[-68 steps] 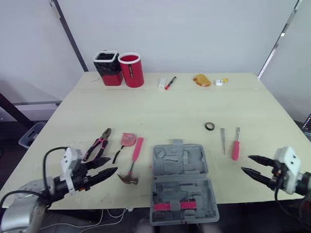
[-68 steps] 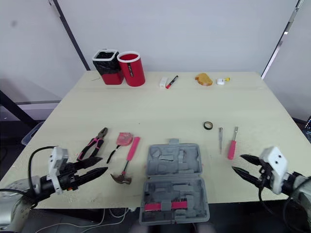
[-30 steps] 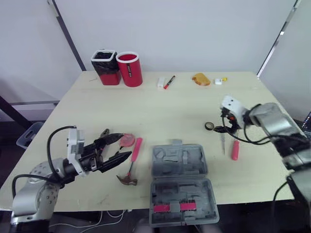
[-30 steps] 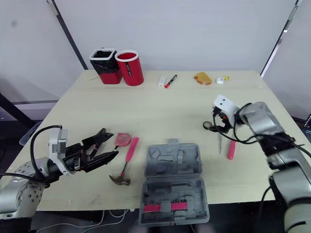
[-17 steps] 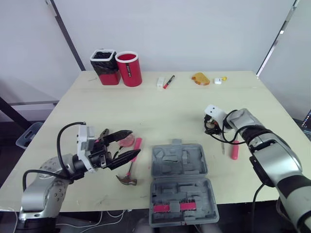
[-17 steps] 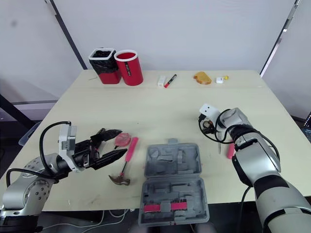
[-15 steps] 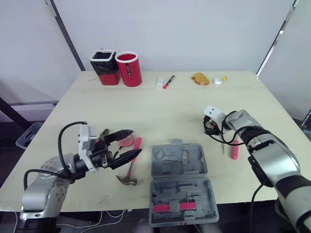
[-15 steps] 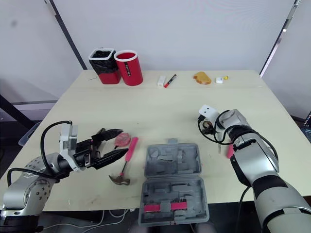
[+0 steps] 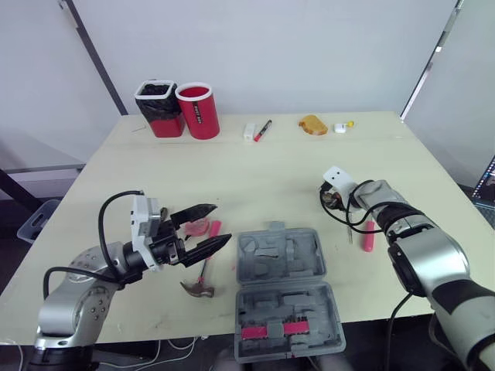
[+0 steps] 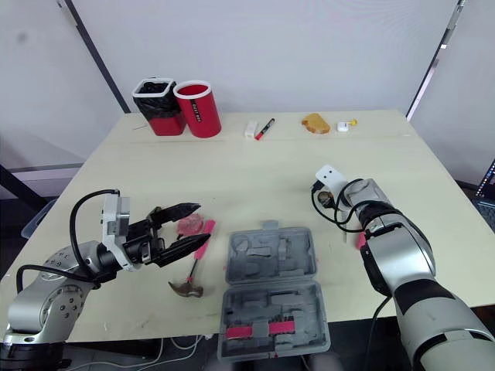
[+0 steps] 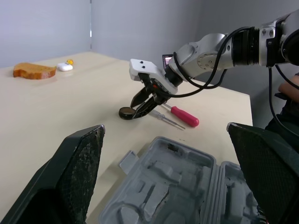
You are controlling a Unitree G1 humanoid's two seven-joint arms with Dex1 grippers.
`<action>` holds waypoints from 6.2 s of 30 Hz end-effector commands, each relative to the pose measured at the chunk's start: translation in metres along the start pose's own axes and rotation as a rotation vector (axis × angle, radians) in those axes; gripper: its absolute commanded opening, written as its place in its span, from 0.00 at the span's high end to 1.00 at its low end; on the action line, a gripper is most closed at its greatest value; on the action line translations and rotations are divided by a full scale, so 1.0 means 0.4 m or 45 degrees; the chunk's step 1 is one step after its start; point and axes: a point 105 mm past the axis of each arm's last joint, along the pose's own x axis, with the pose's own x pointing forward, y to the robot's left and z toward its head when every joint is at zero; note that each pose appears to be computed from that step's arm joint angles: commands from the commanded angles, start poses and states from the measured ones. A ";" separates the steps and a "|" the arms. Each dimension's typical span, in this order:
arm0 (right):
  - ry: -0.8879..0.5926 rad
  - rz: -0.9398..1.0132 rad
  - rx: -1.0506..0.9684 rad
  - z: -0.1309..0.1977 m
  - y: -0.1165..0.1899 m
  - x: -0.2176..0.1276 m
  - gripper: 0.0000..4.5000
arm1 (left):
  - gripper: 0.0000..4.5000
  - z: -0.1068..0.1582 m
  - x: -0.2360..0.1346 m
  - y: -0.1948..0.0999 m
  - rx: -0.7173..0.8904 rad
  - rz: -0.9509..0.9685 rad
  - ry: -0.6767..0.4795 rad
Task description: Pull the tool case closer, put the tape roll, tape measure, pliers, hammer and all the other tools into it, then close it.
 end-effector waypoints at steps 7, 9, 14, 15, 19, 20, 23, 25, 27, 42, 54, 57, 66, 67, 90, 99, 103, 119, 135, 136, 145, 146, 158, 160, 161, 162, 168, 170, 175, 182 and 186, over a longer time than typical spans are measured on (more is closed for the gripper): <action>-0.028 -0.001 -0.058 0.020 0.005 0.002 0.97 | 0.00 0.029 0.007 -0.009 0.053 -0.002 -0.014; -0.027 -0.016 -0.050 0.013 -0.003 -0.001 0.97 | 0.00 0.027 0.008 -0.011 0.050 -0.001 -0.012; -0.016 -0.012 -0.047 0.005 -0.009 -0.005 0.97 | 0.00 0.024 0.013 -0.011 0.049 -0.001 -0.012; -0.014 -0.009 -0.049 0.005 -0.009 -0.005 0.97 | 0.00 0.024 0.015 -0.011 0.049 -0.003 -0.013; -0.004 0.000 -0.068 0.002 -0.007 -0.005 0.78 | 0.00 0.023 0.020 -0.011 0.046 -0.010 -0.017; -0.007 -0.006 -0.061 0.001 -0.007 -0.004 0.73 | 0.00 0.023 0.021 -0.011 0.046 -0.011 -0.017; -0.015 -0.018 -0.054 0.002 -0.007 -0.002 0.65 | 0.00 0.024 0.022 -0.010 0.047 -0.011 -0.018; -0.015 -0.021 -0.056 0.002 -0.005 0.000 0.65 | 0.00 0.023 0.020 -0.011 0.046 -0.011 -0.014; -0.013 -0.029 -0.060 0.001 -0.005 0.001 0.65 | 0.00 0.023 0.018 -0.011 0.048 -0.009 -0.011; 0.028 -0.044 0.005 -0.031 0.004 0.012 0.97 | 0.00 0.029 0.005 -0.016 0.066 0.020 0.000; -0.013 0.233 -0.098 0.021 0.006 -0.042 0.97 | 0.00 0.030 0.013 -0.029 0.019 -0.033 -0.037; -0.006 0.342 -0.160 0.035 0.014 -0.064 0.97 | 0.00 0.027 0.016 -0.031 0.015 -0.053 -0.033; 0.069 0.499 -0.441 0.015 0.051 -0.162 0.97 | 0.00 0.016 0.018 -0.052 -0.011 -0.131 -0.012; 0.080 0.508 -0.478 0.008 0.063 -0.181 0.97 | 0.00 0.015 0.017 -0.055 -0.012 -0.139 -0.008; -0.002 0.763 -1.203 0.183 0.379 -0.261 0.97 | 0.00 -0.009 -0.150 -0.069 -0.089 -0.049 0.127; -0.015 0.819 -1.245 0.248 0.462 -0.119 0.97 | 0.00 -0.038 -0.206 -0.053 -0.106 0.072 0.148; 0.010 0.842 -1.244 0.238 0.475 -0.083 0.97 | 0.00 -0.043 -0.207 -0.054 -0.101 0.081 0.153; -0.005 0.902 -1.206 0.231 0.542 -0.025 0.97 | 0.00 -0.066 -0.218 -0.045 -0.098 0.131 0.195; -0.049 0.894 -1.174 0.254 0.519 -0.040 0.02 | 0.00 -0.069 -0.206 -0.039 -0.095 0.129 0.205; -0.060 0.905 -1.166 0.256 0.517 -0.046 0.02 | 0.00 -0.069 -0.205 -0.039 -0.095 0.128 0.204; -0.689 1.016 -0.583 0.339 0.517 -0.110 0.02 | 0.00 -0.070 -0.184 -0.036 -0.101 0.131 0.177; -0.685 0.998 -0.557 0.326 0.510 -0.098 0.07 | 0.00 -0.070 -0.181 -0.035 -0.101 0.130 0.176; -0.705 0.944 -0.391 0.231 0.526 -0.022 0.47 | 0.00 -0.080 -0.157 -0.018 -0.102 0.103 0.176; -0.697 0.940 -0.369 0.227 0.525 -0.018 0.60 | 0.00 -0.080 -0.156 -0.016 -0.102 0.099 0.181; -0.696 0.939 -0.370 0.227 0.524 -0.018 0.67 | 0.00 -0.080 -0.157 -0.014 -0.102 0.099 0.183; -0.699 0.925 -0.370 0.229 0.522 -0.016 0.67 | 0.00 -0.080 -0.156 -0.013 -0.104 0.098 0.187; -0.667 0.907 -0.372 0.207 0.518 -0.004 0.67 | 0.00 -0.077 -0.147 -0.014 -0.102 0.090 0.197; -0.639 0.890 -0.362 0.191 0.510 0.005 0.67 | 0.00 -0.073 -0.139 -0.017 -0.100 0.084 0.198; -0.588 0.868 -0.348 0.156 0.492 0.021 0.67 | 0.00 -0.069 -0.132 -0.020 -0.100 0.083 0.204; -0.442 0.835 -0.408 0.095 0.485 0.051 0.67 | 0.00 -0.076 -0.130 -0.013 -0.104 0.085 0.218; -0.471 0.845 -0.390 0.106 0.488 0.047 0.67 | 0.00 -0.084 -0.136 -0.007 -0.106 0.094 0.226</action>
